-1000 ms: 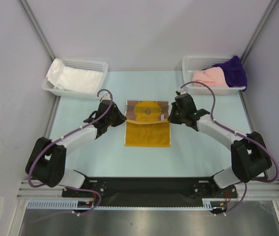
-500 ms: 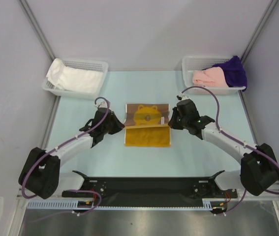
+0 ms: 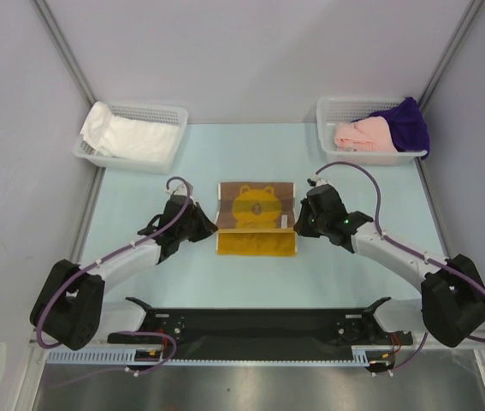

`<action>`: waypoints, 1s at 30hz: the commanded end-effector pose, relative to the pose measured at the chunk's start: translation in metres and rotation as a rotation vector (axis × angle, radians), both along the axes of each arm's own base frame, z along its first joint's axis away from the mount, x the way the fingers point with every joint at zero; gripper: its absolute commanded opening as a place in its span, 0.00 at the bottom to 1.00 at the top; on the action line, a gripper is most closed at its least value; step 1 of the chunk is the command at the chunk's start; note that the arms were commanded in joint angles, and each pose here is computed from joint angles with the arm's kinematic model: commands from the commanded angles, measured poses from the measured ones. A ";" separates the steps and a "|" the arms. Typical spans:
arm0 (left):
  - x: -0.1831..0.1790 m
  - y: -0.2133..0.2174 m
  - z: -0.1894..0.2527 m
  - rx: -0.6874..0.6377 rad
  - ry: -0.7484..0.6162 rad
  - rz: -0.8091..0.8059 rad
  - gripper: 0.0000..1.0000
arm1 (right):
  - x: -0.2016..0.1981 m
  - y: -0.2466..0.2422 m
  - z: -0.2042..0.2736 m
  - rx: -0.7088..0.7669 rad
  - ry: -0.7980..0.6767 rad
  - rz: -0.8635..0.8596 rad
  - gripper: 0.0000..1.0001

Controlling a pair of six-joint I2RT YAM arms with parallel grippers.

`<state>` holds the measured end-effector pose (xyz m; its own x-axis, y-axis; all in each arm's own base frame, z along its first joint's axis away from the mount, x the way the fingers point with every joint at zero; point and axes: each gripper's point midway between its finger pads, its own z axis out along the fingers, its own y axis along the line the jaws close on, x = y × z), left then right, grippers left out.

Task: Fold and stack the towels
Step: Fold the towel

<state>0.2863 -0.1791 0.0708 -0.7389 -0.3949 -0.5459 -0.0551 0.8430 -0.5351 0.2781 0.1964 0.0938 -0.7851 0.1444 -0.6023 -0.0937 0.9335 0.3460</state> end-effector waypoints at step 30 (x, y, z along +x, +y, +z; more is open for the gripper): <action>-0.007 0.005 0.019 0.001 -0.067 -0.020 0.00 | -0.012 -0.014 0.020 -0.014 -0.046 -0.019 0.00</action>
<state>0.2796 -0.1814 0.0886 -0.7248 -0.3850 -0.5713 0.0008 0.8288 -0.5595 0.2696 0.1932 0.1166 -0.7581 0.1563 -0.6331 -0.1149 0.9237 0.3656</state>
